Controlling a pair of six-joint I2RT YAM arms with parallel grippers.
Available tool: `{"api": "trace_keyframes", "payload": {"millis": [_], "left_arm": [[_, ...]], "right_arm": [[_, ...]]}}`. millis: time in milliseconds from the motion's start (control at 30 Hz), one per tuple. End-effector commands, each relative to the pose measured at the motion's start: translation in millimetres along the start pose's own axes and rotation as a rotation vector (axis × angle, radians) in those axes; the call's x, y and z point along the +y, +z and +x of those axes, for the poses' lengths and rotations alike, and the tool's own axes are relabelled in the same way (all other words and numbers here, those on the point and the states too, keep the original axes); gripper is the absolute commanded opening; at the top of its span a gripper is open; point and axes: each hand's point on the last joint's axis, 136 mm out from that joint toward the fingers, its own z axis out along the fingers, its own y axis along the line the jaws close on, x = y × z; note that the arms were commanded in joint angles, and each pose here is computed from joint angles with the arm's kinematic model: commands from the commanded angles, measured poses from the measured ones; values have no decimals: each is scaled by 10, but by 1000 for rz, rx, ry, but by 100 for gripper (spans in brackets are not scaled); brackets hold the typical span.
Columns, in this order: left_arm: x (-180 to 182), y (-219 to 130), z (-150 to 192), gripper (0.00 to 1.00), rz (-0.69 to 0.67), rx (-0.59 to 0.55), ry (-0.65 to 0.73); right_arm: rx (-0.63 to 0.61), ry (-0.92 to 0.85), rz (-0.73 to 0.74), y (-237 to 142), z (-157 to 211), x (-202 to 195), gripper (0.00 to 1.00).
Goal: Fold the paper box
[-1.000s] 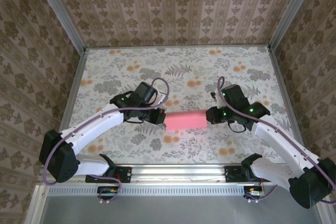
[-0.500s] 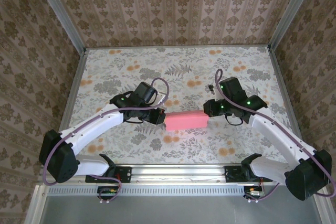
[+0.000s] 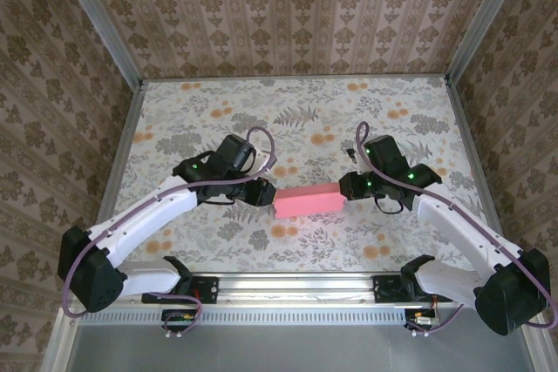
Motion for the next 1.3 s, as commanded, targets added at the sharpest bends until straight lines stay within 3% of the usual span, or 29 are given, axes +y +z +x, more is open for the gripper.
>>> {"api": "trace_keyframes", "payload": {"millis": [0, 133, 433, 933, 1267], "left_arm": [[-164, -188, -93, 19, 73, -42, 2], [-219, -185, -207, 17, 122, -77, 6], [-212, 125, -304, 11, 168, -37, 8], [-37, 353, 1, 8, 136, 48, -42], [14, 437, 123, 7, 118, 68, -30]], "right_arm": [[19, 6, 18, 33, 100, -76, 11], [20, 14, 11, 44, 118, -72, 11], [23, 20, 8, 36, 162, -78, 10], [1, 24, -13, 6, 59, -13, 11], [-45, 36, -148, -106, -225, 140, 10]]}}
